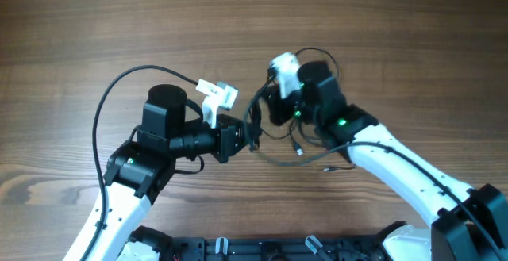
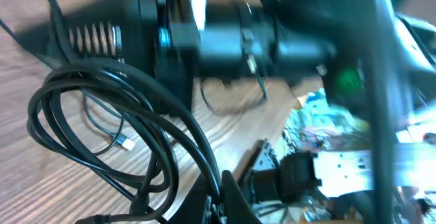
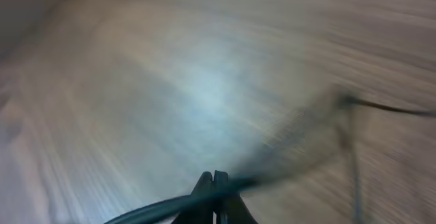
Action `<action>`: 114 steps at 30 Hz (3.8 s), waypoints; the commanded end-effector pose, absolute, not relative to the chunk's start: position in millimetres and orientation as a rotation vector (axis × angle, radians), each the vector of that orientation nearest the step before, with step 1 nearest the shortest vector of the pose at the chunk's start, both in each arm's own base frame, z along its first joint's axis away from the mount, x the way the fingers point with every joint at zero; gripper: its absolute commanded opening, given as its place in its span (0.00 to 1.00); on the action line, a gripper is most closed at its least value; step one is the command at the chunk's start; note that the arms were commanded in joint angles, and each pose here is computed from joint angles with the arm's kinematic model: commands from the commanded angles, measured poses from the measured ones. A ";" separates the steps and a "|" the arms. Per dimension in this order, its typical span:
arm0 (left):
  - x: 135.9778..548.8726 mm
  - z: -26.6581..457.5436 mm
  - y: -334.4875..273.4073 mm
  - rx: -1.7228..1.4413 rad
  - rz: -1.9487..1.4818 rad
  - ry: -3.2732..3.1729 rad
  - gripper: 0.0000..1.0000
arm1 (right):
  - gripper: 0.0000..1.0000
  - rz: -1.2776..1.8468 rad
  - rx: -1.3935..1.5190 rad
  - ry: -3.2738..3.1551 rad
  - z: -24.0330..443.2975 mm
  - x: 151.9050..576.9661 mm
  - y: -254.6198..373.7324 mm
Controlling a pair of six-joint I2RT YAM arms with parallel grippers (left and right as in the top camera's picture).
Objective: Untangle cables
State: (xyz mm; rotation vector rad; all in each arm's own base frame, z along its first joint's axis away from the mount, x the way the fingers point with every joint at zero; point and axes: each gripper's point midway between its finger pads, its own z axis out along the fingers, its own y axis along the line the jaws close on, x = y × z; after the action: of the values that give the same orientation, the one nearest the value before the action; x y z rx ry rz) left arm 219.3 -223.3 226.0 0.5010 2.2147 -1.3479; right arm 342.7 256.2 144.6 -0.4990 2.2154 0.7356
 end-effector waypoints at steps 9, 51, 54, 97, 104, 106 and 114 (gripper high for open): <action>219.9 233.6 -221.8 0.677 -1.250 2.092 0.08 | 0.50 1.162 -0.478 2.167 164.4 346.0 207.8; 206.1 22.3 -138.6 -0.775 -0.422 3.094 0.39 | 0.99 1.052 -0.486 2.483 112.7 297.6 228.1; 202.5 14.7 -136.9 -0.791 -0.389 3.124 0.34 | 0.99 1.052 -0.486 2.484 112.5 297.3 228.0; 294.0 138.3 -117.8 -1.091 -0.760 2.455 0.04 | 0.93 1.182 -0.334 2.678 107.1 249.8 273.5; 300.3 151.7 -105.7 -1.112 -0.787 2.382 0.04 | 0.97 0.869 -0.557 2.538 99.4 254.0 293.9; 299.6 155.8 -106.4 -1.107 -0.810 2.375 0.04 | 0.97 0.782 -0.667 2.458 101.0 257.9 298.0; 294.6 170.4 -113.3 -1.067 -0.891 2.360 0.04 | 0.98 0.715 -0.910 2.200 111.9 273.5 322.7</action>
State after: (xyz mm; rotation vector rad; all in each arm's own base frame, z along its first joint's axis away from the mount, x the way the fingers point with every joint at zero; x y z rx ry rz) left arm 295.2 -108.2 155.1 -1.0835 2.3875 -0.8146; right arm 264.5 319.8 123.7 -0.8195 2.2588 0.8010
